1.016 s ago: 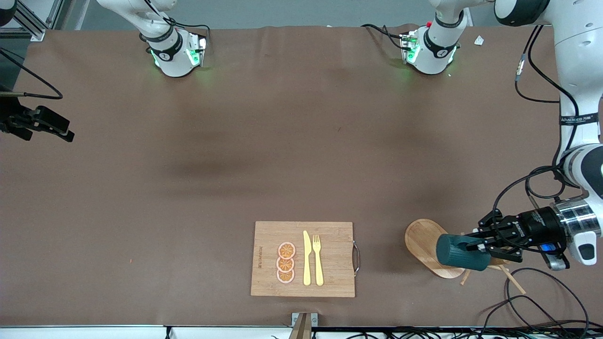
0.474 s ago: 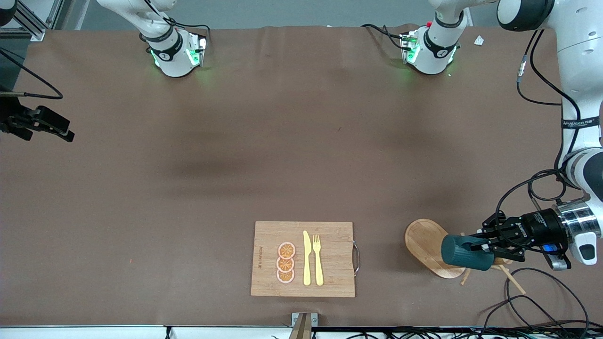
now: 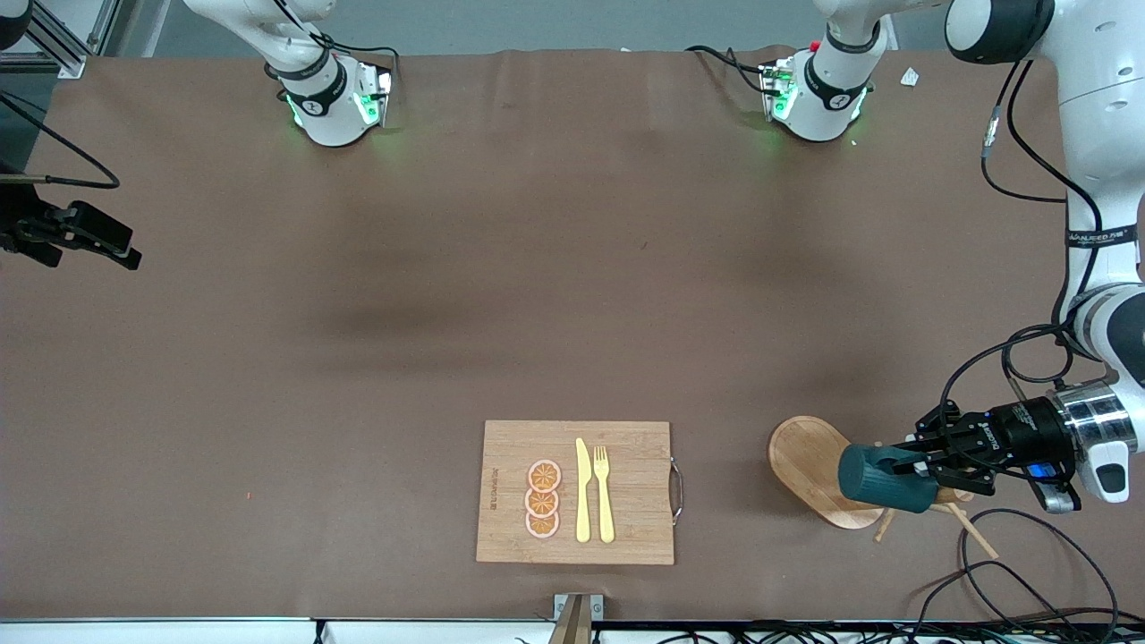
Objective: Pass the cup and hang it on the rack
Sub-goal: 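Lower the mug handle onto a rack peg with the left gripper, then open the left gripper and release the mug handle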
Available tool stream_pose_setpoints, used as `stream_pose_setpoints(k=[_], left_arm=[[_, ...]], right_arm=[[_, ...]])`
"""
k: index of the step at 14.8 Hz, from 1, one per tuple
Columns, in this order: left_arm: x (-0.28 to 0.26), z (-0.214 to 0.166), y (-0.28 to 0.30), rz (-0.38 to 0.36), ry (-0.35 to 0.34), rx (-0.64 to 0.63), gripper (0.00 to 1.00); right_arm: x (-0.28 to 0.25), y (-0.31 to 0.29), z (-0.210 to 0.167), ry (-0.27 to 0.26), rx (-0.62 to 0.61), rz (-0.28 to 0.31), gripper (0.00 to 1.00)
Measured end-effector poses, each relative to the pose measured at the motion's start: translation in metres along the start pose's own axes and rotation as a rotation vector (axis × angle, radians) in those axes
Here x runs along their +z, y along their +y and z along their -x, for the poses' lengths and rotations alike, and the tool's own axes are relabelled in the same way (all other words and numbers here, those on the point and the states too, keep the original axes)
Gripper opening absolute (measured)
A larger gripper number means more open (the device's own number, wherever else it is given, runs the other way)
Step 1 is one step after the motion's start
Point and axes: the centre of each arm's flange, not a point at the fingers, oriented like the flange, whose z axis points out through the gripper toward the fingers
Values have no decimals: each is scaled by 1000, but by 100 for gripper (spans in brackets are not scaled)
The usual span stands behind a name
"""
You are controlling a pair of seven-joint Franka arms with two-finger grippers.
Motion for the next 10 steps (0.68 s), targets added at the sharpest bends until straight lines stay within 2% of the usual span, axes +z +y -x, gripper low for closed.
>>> stream_pose_setpoints(k=[7, 9, 10], left_arm=[[2, -4, -3, -4, -5, -6, 21], [3, -4, -3, -5, -5, -7, 26], [4, -4, -3, -5, -6, -7, 33]], right_arm=[[0, 0, 0, 4, 0, 0, 100], [0, 0, 0, 4, 0, 0, 100], [0, 0, 0, 4, 0, 0, 100]])
